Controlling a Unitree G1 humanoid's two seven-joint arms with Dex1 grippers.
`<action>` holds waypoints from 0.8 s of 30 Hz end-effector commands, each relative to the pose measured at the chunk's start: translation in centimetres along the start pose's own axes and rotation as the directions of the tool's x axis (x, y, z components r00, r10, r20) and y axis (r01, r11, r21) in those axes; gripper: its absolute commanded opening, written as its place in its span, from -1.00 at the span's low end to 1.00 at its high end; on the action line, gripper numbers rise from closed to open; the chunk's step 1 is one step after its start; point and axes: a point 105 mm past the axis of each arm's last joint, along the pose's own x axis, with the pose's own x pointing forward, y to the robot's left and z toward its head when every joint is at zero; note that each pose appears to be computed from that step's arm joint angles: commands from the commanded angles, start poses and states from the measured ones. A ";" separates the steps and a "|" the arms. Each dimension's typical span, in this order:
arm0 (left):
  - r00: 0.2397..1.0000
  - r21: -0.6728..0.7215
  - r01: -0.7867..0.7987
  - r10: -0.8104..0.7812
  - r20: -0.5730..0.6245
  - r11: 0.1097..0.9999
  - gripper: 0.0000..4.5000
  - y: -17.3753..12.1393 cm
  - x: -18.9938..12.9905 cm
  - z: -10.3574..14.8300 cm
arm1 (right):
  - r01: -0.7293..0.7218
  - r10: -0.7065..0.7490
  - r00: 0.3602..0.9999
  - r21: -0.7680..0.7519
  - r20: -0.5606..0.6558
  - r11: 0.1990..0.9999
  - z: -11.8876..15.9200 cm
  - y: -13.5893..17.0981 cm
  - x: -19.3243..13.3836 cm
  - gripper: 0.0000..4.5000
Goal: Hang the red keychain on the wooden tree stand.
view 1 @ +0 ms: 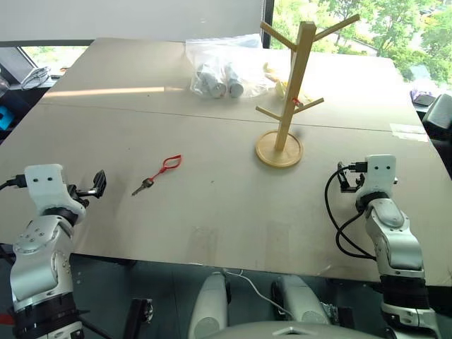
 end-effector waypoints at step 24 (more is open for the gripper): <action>0.568 0.166 0.821 -0.756 -0.325 0.546 1.00 -9.6 3.1 2.3 | -0.964 0.970 0.241 -0.126 -0.041 0.235 9.4 12.3 -8.9 0.98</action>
